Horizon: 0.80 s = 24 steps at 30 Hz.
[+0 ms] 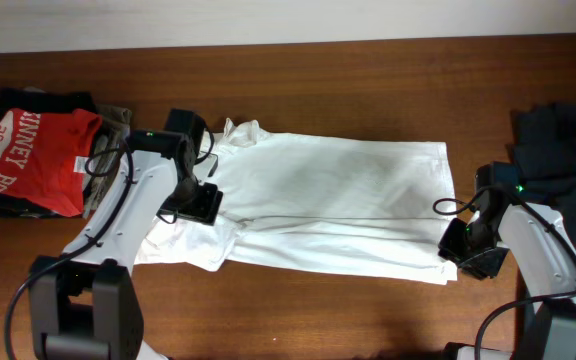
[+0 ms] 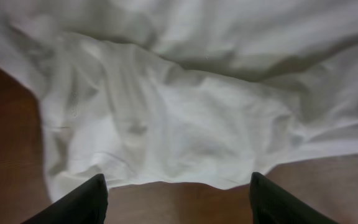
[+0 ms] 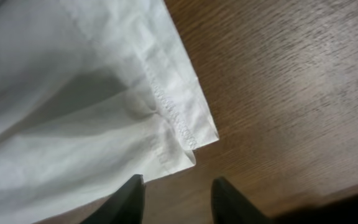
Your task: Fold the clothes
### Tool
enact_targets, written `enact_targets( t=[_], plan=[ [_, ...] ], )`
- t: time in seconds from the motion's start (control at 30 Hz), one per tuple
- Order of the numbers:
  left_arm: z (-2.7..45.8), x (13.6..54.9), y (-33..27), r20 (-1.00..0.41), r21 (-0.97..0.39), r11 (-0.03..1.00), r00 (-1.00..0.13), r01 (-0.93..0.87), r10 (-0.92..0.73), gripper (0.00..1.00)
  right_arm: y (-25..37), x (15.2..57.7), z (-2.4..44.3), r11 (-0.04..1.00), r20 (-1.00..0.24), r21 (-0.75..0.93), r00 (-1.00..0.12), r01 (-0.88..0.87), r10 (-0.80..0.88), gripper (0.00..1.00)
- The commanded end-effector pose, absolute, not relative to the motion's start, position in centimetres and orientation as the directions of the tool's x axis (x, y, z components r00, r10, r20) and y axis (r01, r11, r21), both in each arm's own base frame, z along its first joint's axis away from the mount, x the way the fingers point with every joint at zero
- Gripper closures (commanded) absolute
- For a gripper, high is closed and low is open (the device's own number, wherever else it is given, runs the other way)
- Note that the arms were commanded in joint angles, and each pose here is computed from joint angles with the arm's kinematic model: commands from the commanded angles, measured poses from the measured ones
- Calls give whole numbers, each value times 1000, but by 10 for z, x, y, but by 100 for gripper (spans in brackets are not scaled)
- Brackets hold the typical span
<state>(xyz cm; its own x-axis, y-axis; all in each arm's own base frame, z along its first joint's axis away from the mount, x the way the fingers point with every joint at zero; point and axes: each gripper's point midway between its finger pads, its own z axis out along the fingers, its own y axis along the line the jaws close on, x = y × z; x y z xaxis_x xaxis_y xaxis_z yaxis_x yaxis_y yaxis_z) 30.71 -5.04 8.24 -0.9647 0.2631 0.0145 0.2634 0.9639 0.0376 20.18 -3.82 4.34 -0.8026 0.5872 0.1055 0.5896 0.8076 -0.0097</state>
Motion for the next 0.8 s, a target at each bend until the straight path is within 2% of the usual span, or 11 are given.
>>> enact_targets(
  t=[0.0, 0.1, 0.2, 0.33, 0.4, 0.43, 0.47, 0.5, 0.53, 0.63, 0.77],
  plan=[
    [61, 283, -52, 89, 9, 963, -959, 270, 268, 28, -45, 206, 48, 801, 73, -30, -798, 598, 599, 52],
    [39, 272, -38, 114, 46, 973, -968, 228, 221, 28, -46, 211, 52, 801, 59, -23, -799, 599, 599, 54],
    [25, 266, -33, 117, 43, 977, -972, 208, 202, 47, -47, 212, 52, 801, 56, -22, -799, 599, 599, 57],
    [21, 274, -30, 82, 72, 975, -976, 209, 203, 52, -46, 212, 52, 801, 56, -22, -799, 599, 599, 58],
    [15, 270, -29, 89, 71, 975, -975, 209, 202, 67, -46, 212, 52, 801, 57, -22, -799, 599, 599, 58],
    [13, 268, -29, 93, 71, 975, -975, 209, 202, 70, -46, 212, 52, 801, 56, -22, -799, 599, 599, 59],
    [10, 266, -29, 96, 70, 975, -975, 209, 202, 79, -46, 212, 52, 801, 56, -22, -799, 599, 599, 59],
    [10, 266, -29, 95, 70, 975, -975, 209, 202, 95, -47, 212, 52, 801, 56, -22, -799, 599, 599, 59],
    [14, 268, -29, 96, 70, 975, -975, 209, 202, 100, -46, 212, 52, 801, 56, -22, -799, 599, 599, 59],
    [43, 282, -33, 88, 64, 978, -978, 197, 192, 100, -46, 211, 52, 801, 59, -23, -799, 598, 599, 59],
    [81, 322, -39, -37, 68, 980, -981, 189, 192, 100, -46, 211, 52, 801, 59, -24, -799, 599, 599, 59]
  ],
)
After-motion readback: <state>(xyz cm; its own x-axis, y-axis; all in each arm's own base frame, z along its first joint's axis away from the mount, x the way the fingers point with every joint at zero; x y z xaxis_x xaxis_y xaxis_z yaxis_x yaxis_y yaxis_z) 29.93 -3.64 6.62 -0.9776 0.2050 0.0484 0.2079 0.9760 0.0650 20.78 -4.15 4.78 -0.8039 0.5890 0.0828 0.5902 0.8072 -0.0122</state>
